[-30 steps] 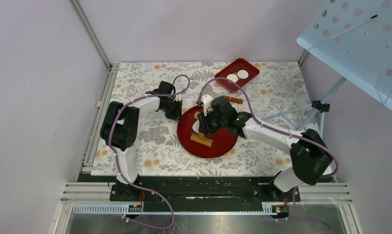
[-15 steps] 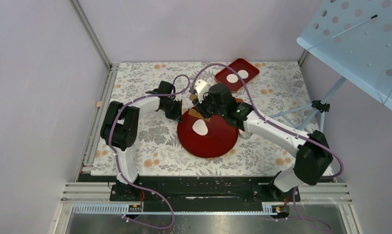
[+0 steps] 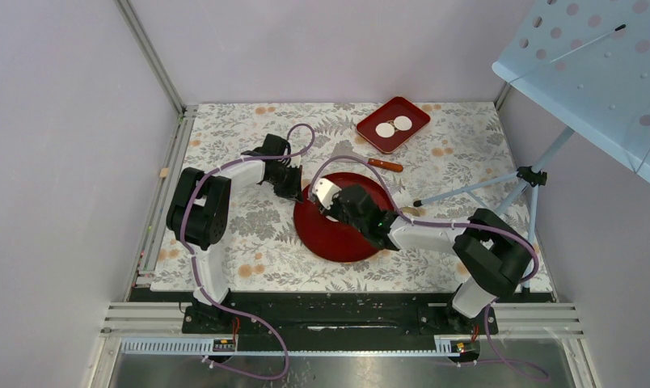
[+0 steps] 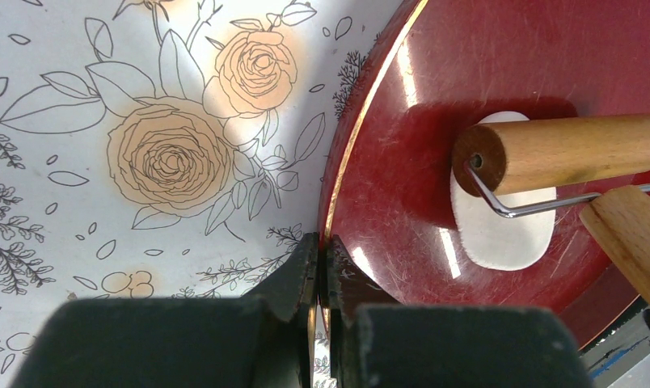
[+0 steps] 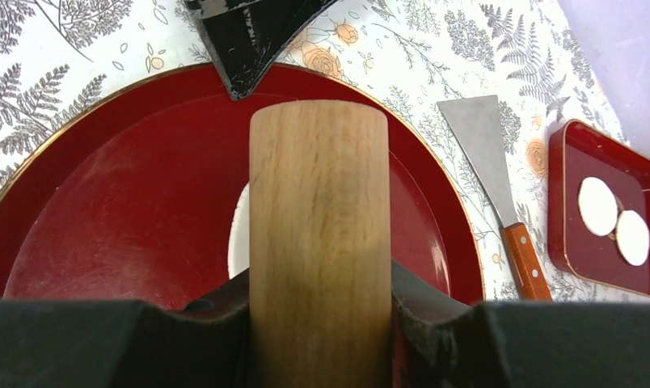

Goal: Roll out the dumpling wrappers from the dough

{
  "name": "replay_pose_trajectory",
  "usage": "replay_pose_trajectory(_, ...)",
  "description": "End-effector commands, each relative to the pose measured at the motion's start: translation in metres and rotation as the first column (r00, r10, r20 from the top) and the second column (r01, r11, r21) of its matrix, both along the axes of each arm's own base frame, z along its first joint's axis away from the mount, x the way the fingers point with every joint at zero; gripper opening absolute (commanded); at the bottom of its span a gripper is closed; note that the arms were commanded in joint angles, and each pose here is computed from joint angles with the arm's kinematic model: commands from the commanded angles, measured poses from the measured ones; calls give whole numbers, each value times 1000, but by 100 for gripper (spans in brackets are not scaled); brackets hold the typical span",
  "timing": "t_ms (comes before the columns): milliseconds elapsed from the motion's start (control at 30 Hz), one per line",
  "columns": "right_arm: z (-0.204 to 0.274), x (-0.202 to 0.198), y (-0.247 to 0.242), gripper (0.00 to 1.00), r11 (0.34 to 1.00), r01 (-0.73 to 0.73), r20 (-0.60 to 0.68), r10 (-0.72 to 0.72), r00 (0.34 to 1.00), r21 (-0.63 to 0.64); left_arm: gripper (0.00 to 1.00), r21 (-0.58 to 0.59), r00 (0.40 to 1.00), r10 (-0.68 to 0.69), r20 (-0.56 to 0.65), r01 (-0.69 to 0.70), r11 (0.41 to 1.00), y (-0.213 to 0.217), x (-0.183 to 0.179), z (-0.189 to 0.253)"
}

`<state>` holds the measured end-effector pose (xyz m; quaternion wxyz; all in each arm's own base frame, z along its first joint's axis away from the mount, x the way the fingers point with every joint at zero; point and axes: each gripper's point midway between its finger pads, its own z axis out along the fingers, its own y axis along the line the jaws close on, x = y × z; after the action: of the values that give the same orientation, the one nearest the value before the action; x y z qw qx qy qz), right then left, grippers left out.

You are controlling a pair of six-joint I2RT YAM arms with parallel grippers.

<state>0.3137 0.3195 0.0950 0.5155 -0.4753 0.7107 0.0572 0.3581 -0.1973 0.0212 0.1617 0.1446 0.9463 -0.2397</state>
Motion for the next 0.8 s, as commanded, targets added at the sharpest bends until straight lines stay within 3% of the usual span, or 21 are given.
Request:
replay_pose_trajectory(0,-32,-23,-10,0,996,-15,-26,13,1000,-83,0,17,1000,4,-30,-3,1000,5,-2,-7)
replay_pose_trajectory(233,-66,-39,-28,0,980,-3,-87,-14,996,-198,0,17,1000,1,-27,-1,1000,5,-2,-7)
replay_pose_trajectory(567,-79,-117,-24,0,949,-284,-315,231,921,-134,0,16,1000,2,-29,-1,1000,5,-2,-7)
replay_pose_trajectory(767,-87,-128,-24,0,937,-322,-363,255,896,-136,0,17,1000,2,-29,-2,1000,5,-2,-7)
